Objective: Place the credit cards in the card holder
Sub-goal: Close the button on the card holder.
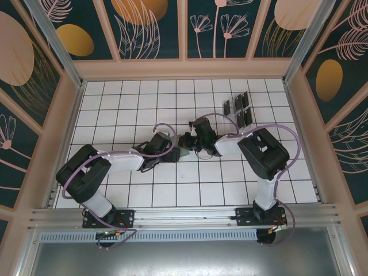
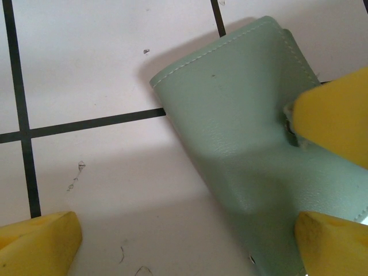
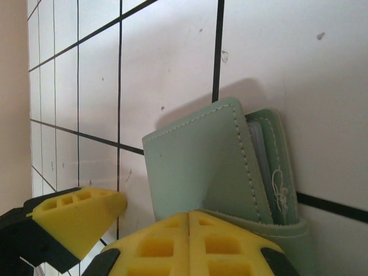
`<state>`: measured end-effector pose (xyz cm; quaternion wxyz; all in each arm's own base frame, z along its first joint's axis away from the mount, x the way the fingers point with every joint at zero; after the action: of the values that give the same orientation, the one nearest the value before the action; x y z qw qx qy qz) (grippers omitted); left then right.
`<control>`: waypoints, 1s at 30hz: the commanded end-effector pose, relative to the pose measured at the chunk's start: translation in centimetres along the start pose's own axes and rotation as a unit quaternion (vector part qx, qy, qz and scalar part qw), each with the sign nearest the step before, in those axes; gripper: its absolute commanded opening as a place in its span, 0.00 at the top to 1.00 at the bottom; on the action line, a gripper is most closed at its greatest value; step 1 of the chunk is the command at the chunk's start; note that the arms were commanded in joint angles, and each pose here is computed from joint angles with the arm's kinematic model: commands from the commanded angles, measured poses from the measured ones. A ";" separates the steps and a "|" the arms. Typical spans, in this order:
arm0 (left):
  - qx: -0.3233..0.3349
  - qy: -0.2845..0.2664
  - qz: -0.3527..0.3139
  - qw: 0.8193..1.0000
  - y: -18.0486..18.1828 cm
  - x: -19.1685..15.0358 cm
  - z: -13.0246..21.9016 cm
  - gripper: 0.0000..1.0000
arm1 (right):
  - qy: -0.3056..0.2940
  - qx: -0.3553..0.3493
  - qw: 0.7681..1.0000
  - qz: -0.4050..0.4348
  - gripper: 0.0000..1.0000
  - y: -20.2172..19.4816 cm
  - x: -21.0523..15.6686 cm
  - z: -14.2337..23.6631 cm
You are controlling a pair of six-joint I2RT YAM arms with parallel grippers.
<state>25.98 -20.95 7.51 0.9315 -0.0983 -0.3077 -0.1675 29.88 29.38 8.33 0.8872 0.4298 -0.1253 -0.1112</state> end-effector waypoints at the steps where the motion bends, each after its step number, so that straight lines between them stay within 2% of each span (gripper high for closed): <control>1: -0.012 0.028 -0.003 1.000 0.2 -1.7 -0.5 0.04 | 0.002 0.002 1.000 -0.002 1.00 -0.2 0.3 -0.8; 7: -0.004 -0.044 0.027 0.999 0.2 2.0 2.9 0.02 | -0.001 -0.020 1.000 -0.011 1.00 -1.6 0.1 -0.7; 13: 0.058 -0.097 0.063 0.992 2.3 6.2 4.9 0.01 | 0.001 -0.029 0.999 -0.013 1.00 -2.1 -0.1 -0.7; 16: 0.073 -0.093 0.079 0.990 4.1 7.4 4.2 0.02 | 0.002 -0.036 0.999 -0.013 1.00 -2.3 -0.2 -0.7; 19: 0.085 -0.072 0.068 0.991 4.7 7.8 2.7 0.02 | 0.003 -0.043 0.999 -0.012 1.00 -2.6 -0.3 -0.7; 24: 0.105 -0.033 0.054 0.993 5.3 6.6 0.2 0.02 | 0.004 -0.061 0.998 -0.007 1.00 -2.8 -0.3 -0.7; 30: 0.107 -0.011 0.045 0.993 5.4 5.6 -0.7 0.02 | 0.011 -0.090 0.996 0.006 1.00 -2.7 -0.5 -1.2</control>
<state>32.60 -17.85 9.95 0.9391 -0.0270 -0.3326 -0.0818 30.27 29.69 8.31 0.8930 0.4187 -0.1294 -0.1030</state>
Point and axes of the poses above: each hand's point on the last joint's axis, 136 mm out from that joint toward the fingers, its own z axis back along the fingers, its own y axis along the line the jaws close on, x = y × z, the point moved 7 cm from there along z, back along the fingers, and after that the axes turned 13 degrees about -z, right-handed, at the moved point
